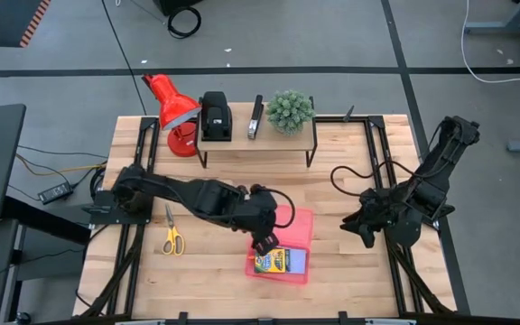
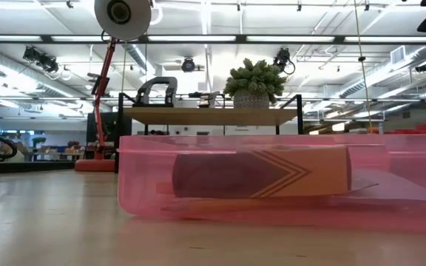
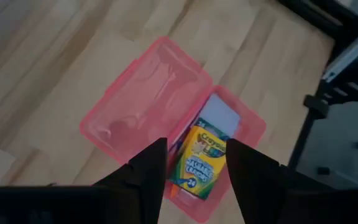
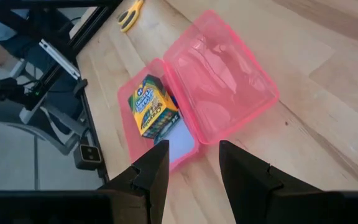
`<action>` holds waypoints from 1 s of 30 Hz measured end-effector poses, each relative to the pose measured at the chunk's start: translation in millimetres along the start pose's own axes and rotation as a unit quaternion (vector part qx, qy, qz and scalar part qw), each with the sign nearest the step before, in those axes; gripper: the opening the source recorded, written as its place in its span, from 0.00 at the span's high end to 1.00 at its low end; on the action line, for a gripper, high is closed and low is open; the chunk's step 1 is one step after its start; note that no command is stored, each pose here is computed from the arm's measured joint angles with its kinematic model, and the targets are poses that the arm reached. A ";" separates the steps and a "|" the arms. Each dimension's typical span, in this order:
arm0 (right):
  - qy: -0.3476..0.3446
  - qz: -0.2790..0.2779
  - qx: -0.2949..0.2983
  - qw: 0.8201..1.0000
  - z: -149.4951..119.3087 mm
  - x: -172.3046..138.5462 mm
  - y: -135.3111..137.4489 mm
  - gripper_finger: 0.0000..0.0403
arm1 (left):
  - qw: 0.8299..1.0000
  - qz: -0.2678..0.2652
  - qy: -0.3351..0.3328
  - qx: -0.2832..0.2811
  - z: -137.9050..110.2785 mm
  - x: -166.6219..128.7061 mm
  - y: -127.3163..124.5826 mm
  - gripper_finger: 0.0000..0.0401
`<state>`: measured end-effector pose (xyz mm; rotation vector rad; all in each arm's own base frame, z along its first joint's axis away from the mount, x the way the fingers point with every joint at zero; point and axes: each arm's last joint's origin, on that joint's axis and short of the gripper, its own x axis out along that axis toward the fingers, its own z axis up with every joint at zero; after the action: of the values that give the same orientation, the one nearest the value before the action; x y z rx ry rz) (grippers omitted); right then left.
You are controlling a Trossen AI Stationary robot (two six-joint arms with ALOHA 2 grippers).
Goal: Pack school essentials
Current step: Put the yellow scissors into the pink supply box
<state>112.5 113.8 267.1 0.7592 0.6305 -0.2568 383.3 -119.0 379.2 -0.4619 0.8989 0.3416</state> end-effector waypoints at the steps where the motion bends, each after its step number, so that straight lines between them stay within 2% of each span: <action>1: -0.001 0.001 -0.002 1.000 -0.4 -0.3 0.1 0.64 | 1.000 -0.003 -0.004 -0.001 -0.2 -5.8 0.5 0.58; 5: -0.029 -0.001 -0.007 1.000 -0.3 -1.4 -0.1 0.64 | 1.000 -0.015 -0.013 -0.013 -5.1 -17.9 -3.7 0.62; 10: -0.060 -0.007 -0.009 0.998 1.3 -1.5 -0.6 0.64 | 1.000 -0.019 0.008 -0.013 -25.6 -23.5 -17.6 0.66; 17: -0.069 -0.012 -0.014 0.997 1.8 -1.6 -1.6 0.64 | 0.995 0.078 0.048 0.031 -65.3 -37.6 -18.5 0.66; 21: -0.072 -0.014 -0.015 0.997 2.0 -1.5 -2.1 0.64 | 0.993 0.110 0.034 0.039 -79.9 -44.4 -20.9 0.65; 25: -0.086 -0.016 -0.015 0.996 2.8 -1.7 -2.3 0.64 | 0.990 0.125 0.046 0.053 -97.8 -34.4 -25.0 0.65; 30: -0.096 -0.016 -0.002 0.995 3.3 -1.8 -2.4 0.64 | 0.981 0.154 0.096 0.061 -135.9 -4.1 -24.5 0.67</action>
<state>111.5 109.7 268.7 0.7120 0.4620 -0.3541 301.8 -210.6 315.5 -0.2423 1.1768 0.5278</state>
